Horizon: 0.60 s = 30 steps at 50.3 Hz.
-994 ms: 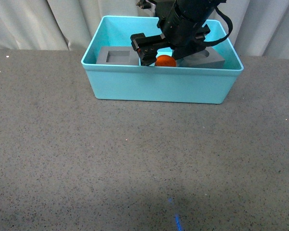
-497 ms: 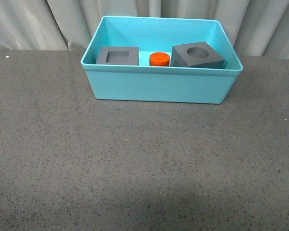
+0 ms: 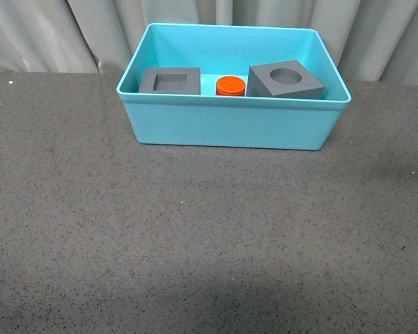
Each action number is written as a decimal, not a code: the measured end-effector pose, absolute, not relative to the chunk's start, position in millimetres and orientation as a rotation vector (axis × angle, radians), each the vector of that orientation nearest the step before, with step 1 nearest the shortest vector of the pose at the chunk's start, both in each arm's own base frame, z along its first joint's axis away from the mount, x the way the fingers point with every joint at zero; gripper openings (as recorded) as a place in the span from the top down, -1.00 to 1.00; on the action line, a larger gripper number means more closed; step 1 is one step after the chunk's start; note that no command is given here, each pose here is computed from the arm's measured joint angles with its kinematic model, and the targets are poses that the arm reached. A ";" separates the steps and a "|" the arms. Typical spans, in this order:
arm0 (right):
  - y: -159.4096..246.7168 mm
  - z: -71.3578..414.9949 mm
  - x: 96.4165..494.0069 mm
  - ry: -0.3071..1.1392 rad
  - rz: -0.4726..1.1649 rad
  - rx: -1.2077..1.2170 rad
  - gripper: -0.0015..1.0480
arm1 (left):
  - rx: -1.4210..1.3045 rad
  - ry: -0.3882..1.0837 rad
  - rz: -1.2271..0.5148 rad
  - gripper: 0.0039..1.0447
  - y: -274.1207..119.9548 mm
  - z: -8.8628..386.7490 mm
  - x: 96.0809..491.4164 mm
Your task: Place gray and orange parts in blue box
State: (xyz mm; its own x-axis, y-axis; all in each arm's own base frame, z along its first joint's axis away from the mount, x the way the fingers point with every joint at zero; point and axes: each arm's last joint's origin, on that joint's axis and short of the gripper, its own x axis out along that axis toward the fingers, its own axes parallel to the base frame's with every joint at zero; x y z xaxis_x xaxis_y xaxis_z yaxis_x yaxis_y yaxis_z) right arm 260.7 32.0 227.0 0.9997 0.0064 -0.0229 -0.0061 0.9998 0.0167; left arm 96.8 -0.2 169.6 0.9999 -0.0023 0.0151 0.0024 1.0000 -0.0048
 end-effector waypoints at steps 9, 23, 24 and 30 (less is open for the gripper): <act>20.3 209.1 226.7 0.006 0.000 0.005 0.43 | -0.005 -0.015 -0.003 -0.88 -0.2 169.6 96.8; 2.2 187.0 183.1 0.010 0.007 0.000 0.99 | -0.005 -0.015 -0.002 -0.88 -0.2 169.6 96.8; 0.8 185.5 179.9 0.010 -0.002 0.001 0.99 | -0.005 -0.015 -0.002 -0.88 -0.2 169.6 96.8; 0.2 179.8 166.3 0.012 -0.002 0.001 0.99 | -0.005 -0.015 -0.003 -0.88 -0.2 169.6 96.8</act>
